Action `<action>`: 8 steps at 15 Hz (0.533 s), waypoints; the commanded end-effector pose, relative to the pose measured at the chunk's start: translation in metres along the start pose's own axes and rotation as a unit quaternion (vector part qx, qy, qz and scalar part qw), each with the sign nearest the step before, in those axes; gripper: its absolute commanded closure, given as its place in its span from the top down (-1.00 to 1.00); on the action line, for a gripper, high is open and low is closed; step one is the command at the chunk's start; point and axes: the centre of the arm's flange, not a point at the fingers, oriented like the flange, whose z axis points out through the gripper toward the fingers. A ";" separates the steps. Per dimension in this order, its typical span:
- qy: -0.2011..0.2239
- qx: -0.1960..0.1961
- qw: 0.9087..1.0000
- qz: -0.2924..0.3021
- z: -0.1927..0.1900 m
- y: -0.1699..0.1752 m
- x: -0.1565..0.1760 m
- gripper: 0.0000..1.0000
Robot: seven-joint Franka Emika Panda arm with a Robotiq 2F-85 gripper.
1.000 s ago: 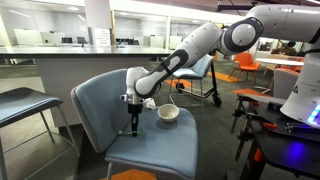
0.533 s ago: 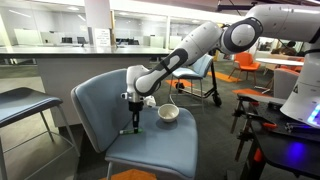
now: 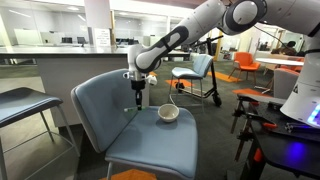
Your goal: Put the marker in the bowl
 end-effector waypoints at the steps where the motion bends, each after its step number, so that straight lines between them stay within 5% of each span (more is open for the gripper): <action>1: -0.047 -0.024 0.999 0.007 -0.036 -0.018 -0.062 -0.90; 8: -0.127 -0.059 0.990 0.034 -0.038 -0.009 -0.125 -0.90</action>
